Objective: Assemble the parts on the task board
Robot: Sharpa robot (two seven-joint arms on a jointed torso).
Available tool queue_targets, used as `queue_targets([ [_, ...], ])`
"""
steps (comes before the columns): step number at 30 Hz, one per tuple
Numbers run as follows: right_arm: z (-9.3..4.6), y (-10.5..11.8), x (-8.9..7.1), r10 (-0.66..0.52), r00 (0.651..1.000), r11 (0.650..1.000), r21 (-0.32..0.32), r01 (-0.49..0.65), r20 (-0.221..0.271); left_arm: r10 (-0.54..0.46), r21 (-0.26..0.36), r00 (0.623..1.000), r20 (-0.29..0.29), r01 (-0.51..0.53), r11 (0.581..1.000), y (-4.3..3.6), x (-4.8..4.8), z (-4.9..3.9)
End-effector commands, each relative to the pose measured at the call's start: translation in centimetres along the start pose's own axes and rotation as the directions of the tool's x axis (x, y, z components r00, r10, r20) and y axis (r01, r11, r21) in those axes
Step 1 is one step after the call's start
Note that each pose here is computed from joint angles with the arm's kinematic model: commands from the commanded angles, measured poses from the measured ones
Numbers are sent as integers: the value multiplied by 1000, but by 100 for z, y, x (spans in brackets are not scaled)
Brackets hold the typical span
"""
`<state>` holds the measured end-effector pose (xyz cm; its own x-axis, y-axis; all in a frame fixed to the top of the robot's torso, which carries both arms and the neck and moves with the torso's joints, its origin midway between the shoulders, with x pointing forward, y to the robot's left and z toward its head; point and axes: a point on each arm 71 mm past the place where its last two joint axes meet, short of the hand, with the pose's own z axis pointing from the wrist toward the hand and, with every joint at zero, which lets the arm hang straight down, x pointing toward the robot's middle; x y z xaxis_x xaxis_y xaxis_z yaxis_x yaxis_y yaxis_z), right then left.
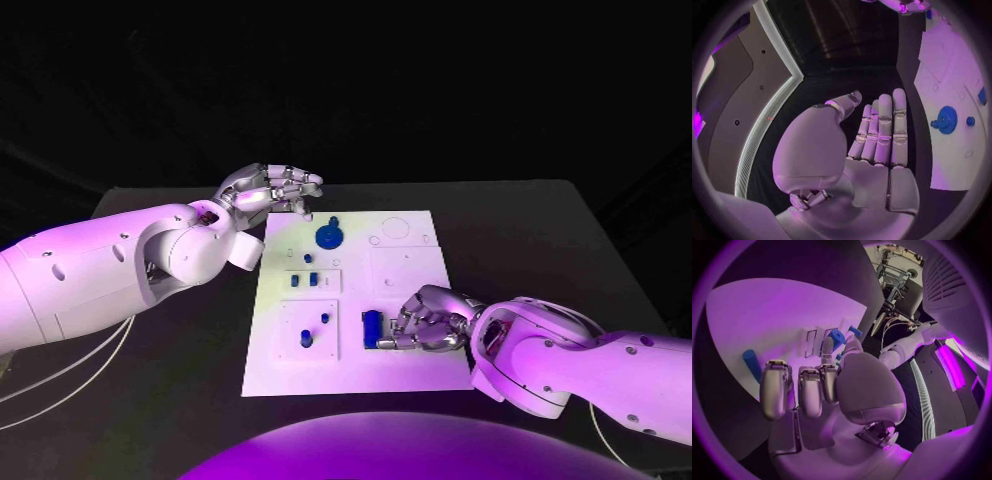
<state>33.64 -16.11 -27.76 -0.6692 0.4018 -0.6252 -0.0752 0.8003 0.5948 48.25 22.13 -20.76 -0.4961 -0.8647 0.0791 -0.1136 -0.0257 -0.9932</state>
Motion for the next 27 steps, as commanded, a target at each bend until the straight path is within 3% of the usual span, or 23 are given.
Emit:
queue_targets([
  [1, -2, 33, 35, -26, 998, 999, -40, 24, -50, -4, 7, 1000, -10, 4, 1000, -8, 17, 7],
  [14, 122, 7, 29, -39, 998, 999, -11, 39, -43, -4, 5, 1000, -12, 4, 1000, -9, 18, 2],
  [27, 103, -73, -18, -49, 999, 999, 17, 49, -19, -3, 3, 1000, -10, 3, 1000, -9, 4, -10],
])
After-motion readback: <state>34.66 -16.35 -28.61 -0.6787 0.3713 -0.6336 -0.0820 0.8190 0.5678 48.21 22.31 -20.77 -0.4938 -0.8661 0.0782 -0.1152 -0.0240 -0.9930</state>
